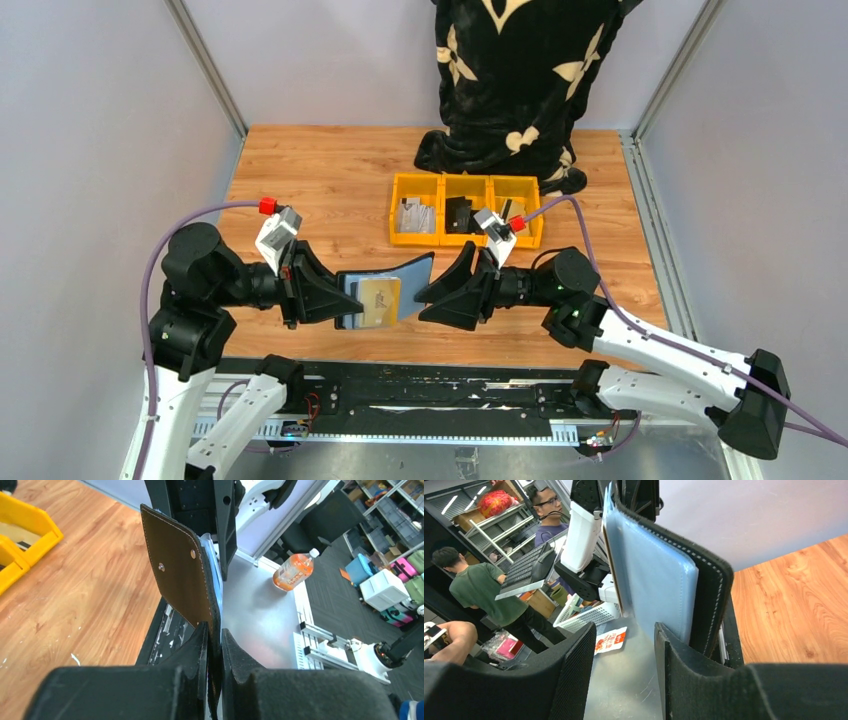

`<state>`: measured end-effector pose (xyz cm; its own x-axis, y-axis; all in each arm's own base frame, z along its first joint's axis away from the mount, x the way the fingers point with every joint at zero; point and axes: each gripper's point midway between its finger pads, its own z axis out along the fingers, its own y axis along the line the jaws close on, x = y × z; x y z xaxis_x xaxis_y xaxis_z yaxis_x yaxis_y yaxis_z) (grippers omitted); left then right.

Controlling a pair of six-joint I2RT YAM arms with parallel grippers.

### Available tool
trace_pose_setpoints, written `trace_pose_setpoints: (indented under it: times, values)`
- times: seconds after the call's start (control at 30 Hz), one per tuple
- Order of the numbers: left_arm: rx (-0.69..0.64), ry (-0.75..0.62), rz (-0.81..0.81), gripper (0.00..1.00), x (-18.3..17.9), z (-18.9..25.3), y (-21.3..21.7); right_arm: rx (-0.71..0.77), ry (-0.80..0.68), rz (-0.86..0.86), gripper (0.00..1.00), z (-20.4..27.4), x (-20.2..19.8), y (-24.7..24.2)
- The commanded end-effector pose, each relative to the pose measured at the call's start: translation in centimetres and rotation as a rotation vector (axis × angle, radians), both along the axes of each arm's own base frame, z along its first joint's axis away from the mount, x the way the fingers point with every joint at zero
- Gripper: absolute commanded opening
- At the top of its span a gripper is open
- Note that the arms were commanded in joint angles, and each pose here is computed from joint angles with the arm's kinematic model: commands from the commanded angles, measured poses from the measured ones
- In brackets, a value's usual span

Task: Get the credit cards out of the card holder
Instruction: Remove the credit card from the card holder.

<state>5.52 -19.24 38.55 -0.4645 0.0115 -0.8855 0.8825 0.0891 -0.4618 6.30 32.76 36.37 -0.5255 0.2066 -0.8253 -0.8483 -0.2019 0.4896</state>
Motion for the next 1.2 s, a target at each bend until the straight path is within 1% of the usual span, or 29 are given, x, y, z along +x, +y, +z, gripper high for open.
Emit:
trace_pose_setpoints:
  times: [0.0, 0.17, 0.43, 0.6, 0.67, 0.77, 0.93, 1.0, 1.07, 1.1, 1.17]
  values:
    - [-0.061, -0.003, -0.007, 0.0, 0.1, 2.0, -0.4, 0.021, -0.043, 0.063, 0.5, 1.9, -1.1, -0.4]
    - [-0.049, 0.011, -0.008, 0.0, 0.3, 1.8, -0.4, 0.027, -0.053, 0.117, 0.51, 3.2, -1.4, 0.4]
    - [-0.036, 0.025, -0.016, 0.0, 0.2, 1.1, -0.3, 0.013, -0.054, 0.149, 0.5, 3.4, -0.7, 2.1]
    - [-0.016, 0.017, 0.011, 0.0, 0.6, 0.5, -0.3, 0.032, -0.062, 0.177, 0.42, 4.3, -0.8, 2.6]
    - [0.008, 0.011, 0.042, 0.0, 1.2, 0.0, -0.2, 0.039, -0.063, 0.187, 0.37, 4.5, -0.8, 2.7]
    - [0.057, 0.005, 0.079, 0.0, 1.9, -1.1, 0.1, 0.035, -0.068, 0.185, 0.31, 4.4, -0.9, 2.7]
    - [0.068, 0.0, 0.091, 0.0, 2.2, -1.4, 0.2, 0.009, -0.056, 0.167, 0.22, 3.8, -0.5, 3.0]
    - [0.077, -0.012, 0.103, 0.0, 2.3, -1.6, 0.3, 0.007, -0.051, 0.174, 0.22, 3.8, -0.5, 3.3]
    - [0.091, -0.015, 0.114, 0.0, 2.5, -2.0, 0.4, 0.008, -0.056, 0.174, 0.29, 3.8, -0.6, 3.5]
    - [0.099, -0.02, 0.123, 0.0, 2.6, -2.1, 0.4, 0.006, -0.059, 0.171, 0.29, 3.8, -0.5, 3.7]
    - [0.108, -0.027, 0.127, 0.0, 2.7, -2.2, 0.5, -0.017, -0.055, 0.166, 0.26, 3.4, -0.3, 3.9]
